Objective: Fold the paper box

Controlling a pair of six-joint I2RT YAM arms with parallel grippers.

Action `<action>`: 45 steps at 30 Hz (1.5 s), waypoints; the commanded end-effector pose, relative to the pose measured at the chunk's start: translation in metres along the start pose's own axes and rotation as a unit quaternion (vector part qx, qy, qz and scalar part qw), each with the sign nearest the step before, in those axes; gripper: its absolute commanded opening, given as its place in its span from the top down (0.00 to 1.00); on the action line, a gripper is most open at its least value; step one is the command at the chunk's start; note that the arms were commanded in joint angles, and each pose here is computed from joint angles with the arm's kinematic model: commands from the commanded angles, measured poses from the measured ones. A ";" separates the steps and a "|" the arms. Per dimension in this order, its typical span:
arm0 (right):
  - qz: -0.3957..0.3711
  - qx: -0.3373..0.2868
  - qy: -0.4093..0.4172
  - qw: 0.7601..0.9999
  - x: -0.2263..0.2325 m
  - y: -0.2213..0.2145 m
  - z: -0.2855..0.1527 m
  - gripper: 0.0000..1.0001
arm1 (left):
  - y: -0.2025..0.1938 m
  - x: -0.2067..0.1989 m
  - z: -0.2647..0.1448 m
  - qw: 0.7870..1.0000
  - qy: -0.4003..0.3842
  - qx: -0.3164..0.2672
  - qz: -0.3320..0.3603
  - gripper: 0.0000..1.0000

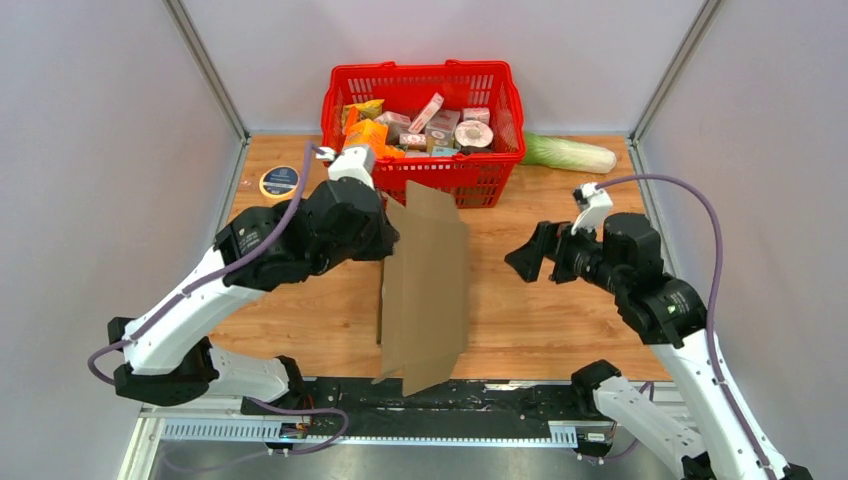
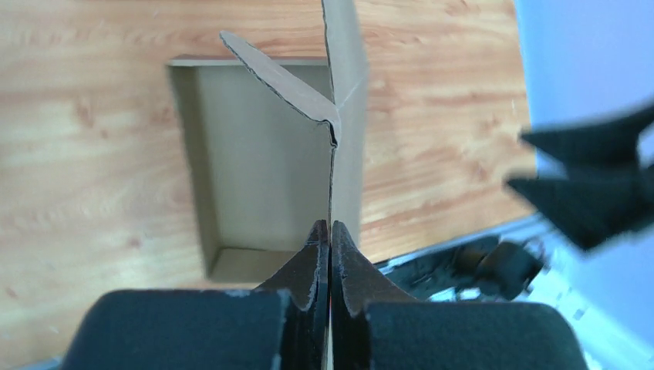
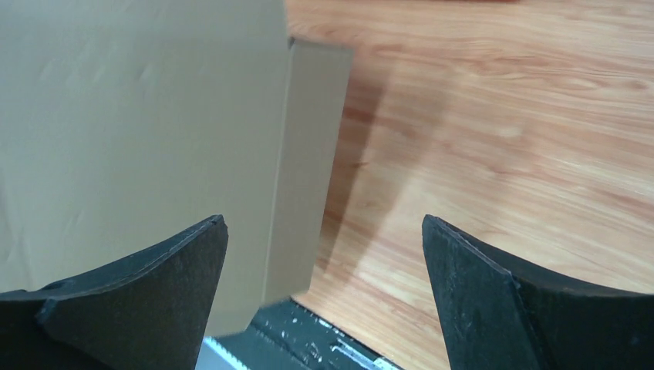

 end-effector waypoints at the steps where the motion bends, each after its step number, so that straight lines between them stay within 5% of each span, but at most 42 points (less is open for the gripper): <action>1: -0.074 -0.017 0.155 0.985 0.036 -0.009 -0.010 0.00 | 0.015 0.021 0.004 0.969 0.091 0.001 -0.230 1.00; 6: -0.160 0.000 0.243 0.957 0.065 -0.044 -0.011 0.00 | 0.040 0.036 0.014 0.934 0.187 -0.039 -0.302 1.00; 12: -0.223 -0.101 0.224 0.943 0.085 -0.083 0.007 0.00 | 0.032 0.053 0.053 0.890 0.252 0.025 -0.380 1.00; 19: -0.235 -0.131 0.149 0.952 0.105 -0.104 0.041 0.00 | 0.022 0.070 0.059 0.855 0.258 -0.007 -0.449 1.00; 22: -0.181 -0.166 0.038 0.969 0.087 -0.094 0.051 0.07 | 0.024 0.074 0.054 0.852 0.260 -0.013 -0.453 1.00; 28: -0.156 -0.210 -0.043 0.964 0.059 -0.087 0.065 0.26 | 0.024 0.076 0.051 0.848 0.258 -0.018 -0.462 1.00; 30: -0.151 -0.205 -0.044 0.966 0.055 -0.087 0.070 0.51 | 0.024 0.077 0.051 0.848 0.257 -0.018 -0.463 1.00; 32: -0.154 -0.198 -0.028 0.968 0.054 -0.087 0.073 0.62 | 0.026 0.081 0.051 0.850 0.251 -0.031 -0.462 0.92; 37: -0.184 -0.163 0.002 0.969 0.037 -0.087 0.077 0.78 | 0.021 0.109 0.042 0.888 0.257 -0.094 -0.369 0.26; 38: -0.191 -0.151 0.021 0.970 0.033 -0.086 0.078 0.80 | 0.035 0.107 0.030 0.901 0.202 -0.147 -0.355 0.25; 40: -0.193 -0.134 0.062 0.970 0.025 -0.074 0.080 0.86 | 0.013 0.122 0.034 0.941 0.197 -0.141 -0.237 0.25; 41: -0.198 -0.127 0.068 0.970 0.021 -0.071 0.081 0.90 | 0.026 0.117 0.014 0.946 0.125 -0.204 -0.220 0.25; 43: -0.199 -0.113 0.093 0.969 0.019 -0.055 0.083 0.98 | -0.007 0.128 0.023 0.977 0.078 -0.186 -0.067 0.25; 45: -0.188 -0.102 0.115 0.970 0.020 -0.046 0.089 1.00 | -0.008 0.129 0.000 0.962 0.006 -0.273 0.014 0.23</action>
Point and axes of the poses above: each gripper's point midway between its finger pads, its own z axis out along the fingers, its own x axis along the line the jaws close on, y = z × x, the point moved 7 cm from there along -z, back along the fingers
